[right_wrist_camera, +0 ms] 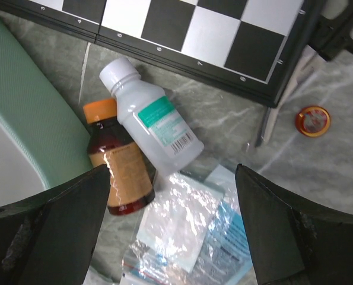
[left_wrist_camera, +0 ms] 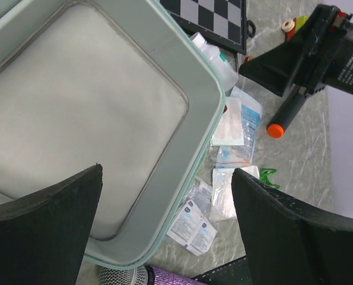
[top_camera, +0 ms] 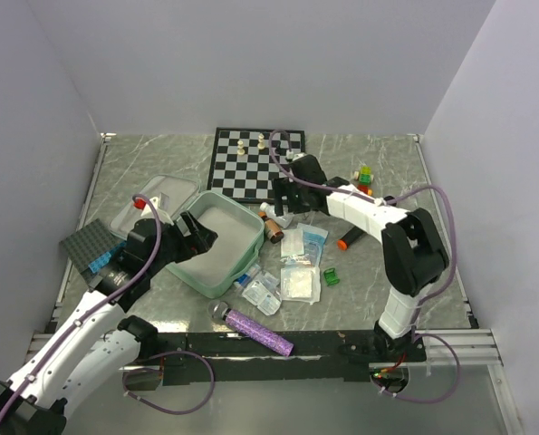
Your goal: Organize the medicine kit
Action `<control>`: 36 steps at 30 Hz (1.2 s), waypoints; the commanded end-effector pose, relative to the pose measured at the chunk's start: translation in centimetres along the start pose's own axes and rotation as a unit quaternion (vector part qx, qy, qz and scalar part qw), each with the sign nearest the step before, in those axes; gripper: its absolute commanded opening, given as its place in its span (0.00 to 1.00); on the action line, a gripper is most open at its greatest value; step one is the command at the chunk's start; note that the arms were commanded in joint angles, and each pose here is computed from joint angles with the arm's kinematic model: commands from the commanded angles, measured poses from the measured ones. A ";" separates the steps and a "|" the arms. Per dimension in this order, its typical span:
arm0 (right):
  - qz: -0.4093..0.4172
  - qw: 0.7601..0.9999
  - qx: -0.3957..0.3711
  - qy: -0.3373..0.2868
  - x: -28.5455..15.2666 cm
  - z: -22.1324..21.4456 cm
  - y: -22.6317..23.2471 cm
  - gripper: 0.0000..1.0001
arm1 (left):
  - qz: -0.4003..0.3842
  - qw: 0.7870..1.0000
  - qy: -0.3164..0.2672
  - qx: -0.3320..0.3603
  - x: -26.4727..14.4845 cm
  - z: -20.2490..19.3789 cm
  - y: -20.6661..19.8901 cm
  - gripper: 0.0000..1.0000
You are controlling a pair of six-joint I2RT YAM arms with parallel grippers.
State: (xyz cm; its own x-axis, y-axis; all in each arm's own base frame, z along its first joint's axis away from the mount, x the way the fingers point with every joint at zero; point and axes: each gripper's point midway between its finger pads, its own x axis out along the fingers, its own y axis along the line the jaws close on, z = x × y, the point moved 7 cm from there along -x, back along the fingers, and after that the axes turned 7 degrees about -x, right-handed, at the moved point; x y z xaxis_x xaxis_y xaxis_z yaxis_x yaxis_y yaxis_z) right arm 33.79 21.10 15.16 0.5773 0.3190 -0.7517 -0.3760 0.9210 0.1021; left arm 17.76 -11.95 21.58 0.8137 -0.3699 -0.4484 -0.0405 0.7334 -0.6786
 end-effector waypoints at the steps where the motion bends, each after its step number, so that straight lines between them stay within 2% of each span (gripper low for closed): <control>1: 0.018 0.999 -0.029 -0.011 0.8 1.6 1.1 0.92 | -0.012 1.000 0.000 0.011 -0.5 0.8 -1.1 0.95; 13: 0.004 0.998 -0.045 0.036 4.2 -0.1 0.7 0.89 | -0.011 1.000 0.010 0.009 -0.3 0.3 -0.9 0.95; 24: 0.027 0.997 -0.055 0.051 5.7 -1.2 1.0 0.80 | -0.006 1.000 0.012 0.009 -0.2 0.2 -0.7 0.96; 29: 0.039 0.996 -0.063 0.053 6.1 -1.4 1.1 0.73 | -0.008 1.000 0.011 0.009 -0.3 0.2 -0.7 0.96; 33: 0.043 0.996 -0.065 0.051 5.8 -1.5 1.1 0.60 | -0.009 1.000 0.009 0.008 -0.3 0.3 -0.7 0.96; 36: 0.047 0.996 -0.063 0.046 5.0 -1.7 1.2 0.54 | -0.009 1.000 0.010 0.008 -0.3 0.2 -0.7 0.96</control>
State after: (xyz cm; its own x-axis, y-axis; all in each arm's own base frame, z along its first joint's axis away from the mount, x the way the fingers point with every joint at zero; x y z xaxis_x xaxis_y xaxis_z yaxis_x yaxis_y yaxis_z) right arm 35.19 22.91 9.47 0.4496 0.3343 -0.8283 -0.4966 0.8643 0.0792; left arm 17.51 -11.93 20.95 0.7894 -0.3697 -0.4900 -0.0569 0.7508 -0.6581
